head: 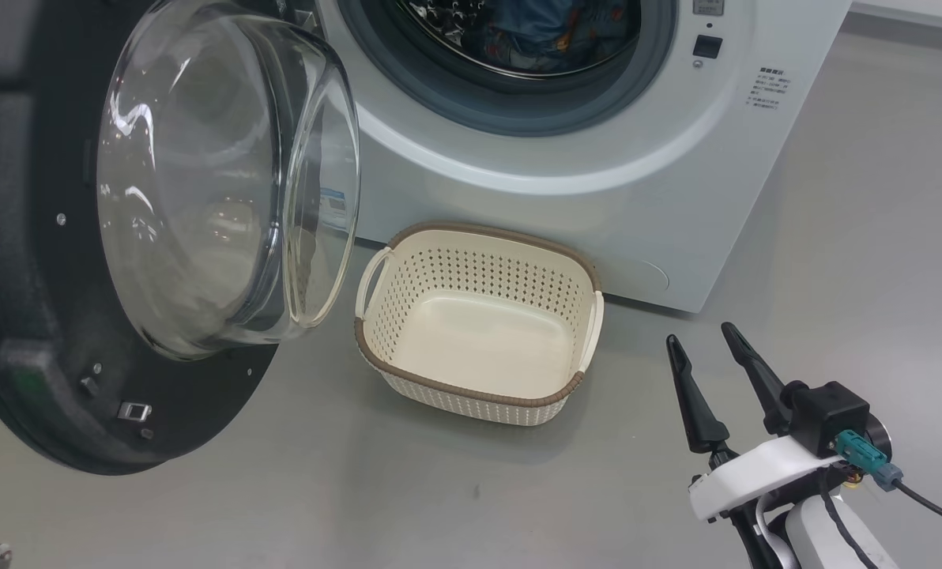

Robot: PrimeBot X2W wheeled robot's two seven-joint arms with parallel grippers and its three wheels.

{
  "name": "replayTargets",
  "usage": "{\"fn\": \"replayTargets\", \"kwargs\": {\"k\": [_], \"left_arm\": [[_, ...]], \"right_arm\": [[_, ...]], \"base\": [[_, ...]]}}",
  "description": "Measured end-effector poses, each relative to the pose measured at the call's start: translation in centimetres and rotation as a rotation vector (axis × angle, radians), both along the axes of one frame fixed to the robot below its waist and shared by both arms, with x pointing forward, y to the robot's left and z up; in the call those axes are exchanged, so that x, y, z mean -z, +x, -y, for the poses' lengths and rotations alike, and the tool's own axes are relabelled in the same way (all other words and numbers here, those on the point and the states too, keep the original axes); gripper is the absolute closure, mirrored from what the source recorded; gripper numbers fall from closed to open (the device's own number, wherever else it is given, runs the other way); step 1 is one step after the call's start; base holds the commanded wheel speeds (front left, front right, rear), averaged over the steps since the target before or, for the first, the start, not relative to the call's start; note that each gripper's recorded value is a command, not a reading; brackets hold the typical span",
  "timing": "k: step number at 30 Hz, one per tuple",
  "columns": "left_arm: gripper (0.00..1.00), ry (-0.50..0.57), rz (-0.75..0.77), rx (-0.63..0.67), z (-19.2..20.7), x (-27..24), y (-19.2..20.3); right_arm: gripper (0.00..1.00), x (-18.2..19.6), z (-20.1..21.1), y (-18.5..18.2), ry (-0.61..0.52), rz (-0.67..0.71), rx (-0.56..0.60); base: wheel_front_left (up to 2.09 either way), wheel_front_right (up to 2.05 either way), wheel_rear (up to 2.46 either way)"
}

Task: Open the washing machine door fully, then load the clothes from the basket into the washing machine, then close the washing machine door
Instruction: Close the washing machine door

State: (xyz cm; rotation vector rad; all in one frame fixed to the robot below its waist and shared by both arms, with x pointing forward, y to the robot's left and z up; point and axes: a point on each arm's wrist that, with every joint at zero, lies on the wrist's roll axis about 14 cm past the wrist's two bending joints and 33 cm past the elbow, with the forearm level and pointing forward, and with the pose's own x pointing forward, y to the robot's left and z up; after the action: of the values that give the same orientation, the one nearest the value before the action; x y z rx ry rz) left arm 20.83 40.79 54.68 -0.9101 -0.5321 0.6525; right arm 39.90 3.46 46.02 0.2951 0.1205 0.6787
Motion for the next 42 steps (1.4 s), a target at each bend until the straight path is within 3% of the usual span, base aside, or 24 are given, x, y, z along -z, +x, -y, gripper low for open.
{"fn": "replayTargets", "kwargs": {"k": [14, 27, 42], "left_arm": [[1.0, -0.331, 0.248, 0.023, -2.4, 0.5, 2.1], [1.0, -0.581, 0.286, 0.111, -1.9, 4.4, 2.8], [1.0, -0.678, 0.225, 0.329, 1.5, 5.8, 5.3]], "right_arm": [[0.0, 1.0, 1.1, 0.4, -0.005, -0.025, 0.026], [0.0, 1.4, 1.6, 0.5, -0.009, -0.037, 0.04], [0.0, 2.0, 1.9, 0.5, -0.011, -0.056, 0.043]], "base": [[0.0, 0.0, 0.0], [0.0, 0.0, 0.0], [0.0, 0.0, 0.0]]}}
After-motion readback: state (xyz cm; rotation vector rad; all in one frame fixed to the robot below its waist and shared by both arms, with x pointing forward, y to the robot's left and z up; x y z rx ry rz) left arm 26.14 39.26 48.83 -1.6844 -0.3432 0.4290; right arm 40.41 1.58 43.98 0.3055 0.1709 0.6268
